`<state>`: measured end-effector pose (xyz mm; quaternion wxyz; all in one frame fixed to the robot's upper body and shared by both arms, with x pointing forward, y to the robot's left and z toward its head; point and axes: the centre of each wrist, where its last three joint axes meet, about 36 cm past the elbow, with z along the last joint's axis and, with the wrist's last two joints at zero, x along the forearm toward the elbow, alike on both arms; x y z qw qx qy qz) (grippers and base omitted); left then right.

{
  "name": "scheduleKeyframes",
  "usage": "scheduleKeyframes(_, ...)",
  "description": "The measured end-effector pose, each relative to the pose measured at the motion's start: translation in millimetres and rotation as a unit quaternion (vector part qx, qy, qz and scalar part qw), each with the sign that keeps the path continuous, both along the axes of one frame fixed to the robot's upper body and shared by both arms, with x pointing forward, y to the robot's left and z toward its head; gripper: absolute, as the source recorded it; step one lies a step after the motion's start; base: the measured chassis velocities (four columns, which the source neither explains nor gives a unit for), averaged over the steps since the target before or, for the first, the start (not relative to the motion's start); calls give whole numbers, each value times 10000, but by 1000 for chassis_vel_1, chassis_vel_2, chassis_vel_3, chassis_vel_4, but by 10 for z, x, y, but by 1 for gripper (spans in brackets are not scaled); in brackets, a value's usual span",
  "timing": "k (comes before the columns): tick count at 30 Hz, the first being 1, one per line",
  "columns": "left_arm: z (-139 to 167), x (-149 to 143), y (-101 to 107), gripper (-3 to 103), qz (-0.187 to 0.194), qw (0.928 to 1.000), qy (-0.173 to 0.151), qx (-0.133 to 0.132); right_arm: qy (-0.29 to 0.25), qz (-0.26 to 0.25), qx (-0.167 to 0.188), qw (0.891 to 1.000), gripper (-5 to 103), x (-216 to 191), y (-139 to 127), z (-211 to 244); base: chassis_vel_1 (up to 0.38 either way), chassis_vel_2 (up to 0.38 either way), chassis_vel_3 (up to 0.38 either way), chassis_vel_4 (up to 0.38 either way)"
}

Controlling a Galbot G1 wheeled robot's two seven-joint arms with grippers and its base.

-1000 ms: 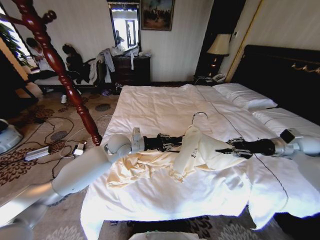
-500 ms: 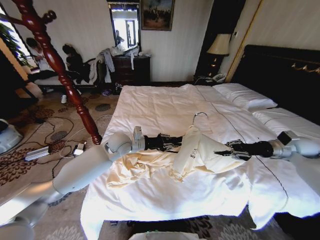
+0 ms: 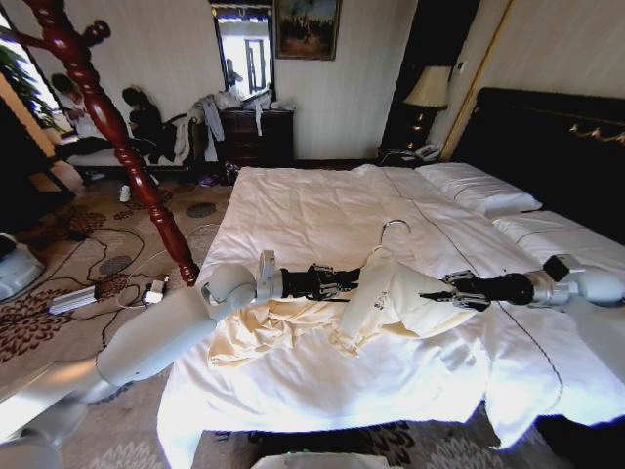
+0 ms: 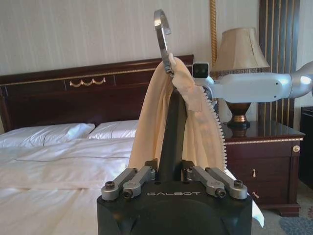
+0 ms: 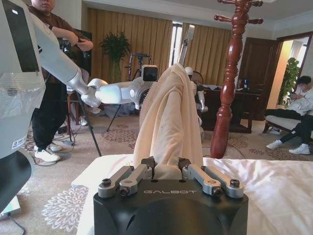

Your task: Pick up the clothes from the bed and hang them on the clothes hanger.

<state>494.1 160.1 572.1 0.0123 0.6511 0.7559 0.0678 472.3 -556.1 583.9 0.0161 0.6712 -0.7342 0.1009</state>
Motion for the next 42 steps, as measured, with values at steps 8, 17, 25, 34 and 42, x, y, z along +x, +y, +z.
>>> scheduleKeyframes(8,25,-4,6,28,127,9993,-255,-258,34,-63,8,10000,20,-2,-43,-32,0,0,0,0)
scheduleKeyframes(17,-30,6,43,66,197,9991,-275,-270,80,-119,-4,9999,19,-12,-74,-86,0,0,0,0)
scheduleKeyframes(25,30,26,116,88,315,9972,-314,-604,90,-190,-7,9998,19,-20,-116,-105,0,0,0,0)
scheduleKeyframes(34,263,165,507,100,1111,9836,-359,-1376,58,-193,45,9998,19,-18,-99,-124,0,0,0,0)
scheduleKeyframes(42,-217,359,844,100,5089,8468,1003,-1175,-441,225,123,9987,19,12,176,282,0,0,0,0)
